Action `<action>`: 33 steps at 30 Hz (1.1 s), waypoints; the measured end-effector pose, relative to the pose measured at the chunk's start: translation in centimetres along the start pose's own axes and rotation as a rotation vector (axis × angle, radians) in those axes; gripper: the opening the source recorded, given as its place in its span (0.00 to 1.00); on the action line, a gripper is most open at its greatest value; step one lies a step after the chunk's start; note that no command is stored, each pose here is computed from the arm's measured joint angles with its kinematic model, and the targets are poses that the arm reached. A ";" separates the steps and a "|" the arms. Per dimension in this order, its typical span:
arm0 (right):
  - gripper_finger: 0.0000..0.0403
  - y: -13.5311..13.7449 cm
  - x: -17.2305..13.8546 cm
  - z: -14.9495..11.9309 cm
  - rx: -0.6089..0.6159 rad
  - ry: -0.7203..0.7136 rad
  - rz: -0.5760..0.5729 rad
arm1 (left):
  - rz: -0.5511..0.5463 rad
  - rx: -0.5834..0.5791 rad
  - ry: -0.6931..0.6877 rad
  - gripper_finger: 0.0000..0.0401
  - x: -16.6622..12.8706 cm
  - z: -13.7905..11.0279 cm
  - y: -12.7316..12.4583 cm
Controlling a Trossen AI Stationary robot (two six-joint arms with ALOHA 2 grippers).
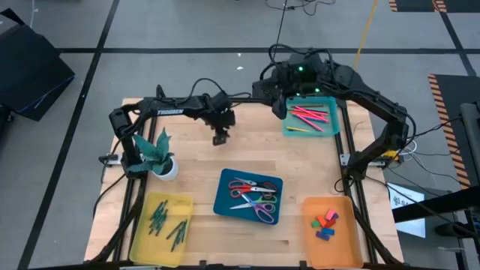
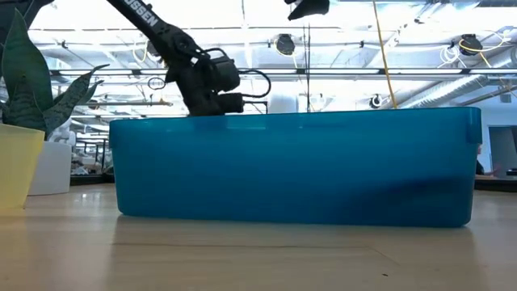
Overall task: Sort crayons/erasers/pens/pencils in bins
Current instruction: Put the green crayon into the yellow bin
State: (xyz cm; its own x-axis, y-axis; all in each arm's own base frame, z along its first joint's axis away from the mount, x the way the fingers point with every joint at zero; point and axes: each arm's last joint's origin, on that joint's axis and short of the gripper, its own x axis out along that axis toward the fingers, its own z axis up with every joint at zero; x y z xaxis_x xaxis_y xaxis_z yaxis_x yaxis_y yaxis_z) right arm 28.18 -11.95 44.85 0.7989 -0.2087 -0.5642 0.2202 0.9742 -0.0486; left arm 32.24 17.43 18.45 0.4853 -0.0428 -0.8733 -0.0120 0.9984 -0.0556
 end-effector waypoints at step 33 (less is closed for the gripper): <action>0.75 2.2 2.6 -2.6 0.122 0.141 0.103 | 0.152 -0.052 0.010 0.46 3.9 -5.4 2.2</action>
State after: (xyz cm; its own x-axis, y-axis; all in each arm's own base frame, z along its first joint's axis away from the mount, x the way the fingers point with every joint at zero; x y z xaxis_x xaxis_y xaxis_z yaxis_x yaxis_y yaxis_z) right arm 29.34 -10.12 41.16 0.7361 -0.0857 -0.6714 0.2139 0.9706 0.1107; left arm 29.37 19.27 12.29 0.4660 0.1077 -0.8782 -0.1295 0.9902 0.0527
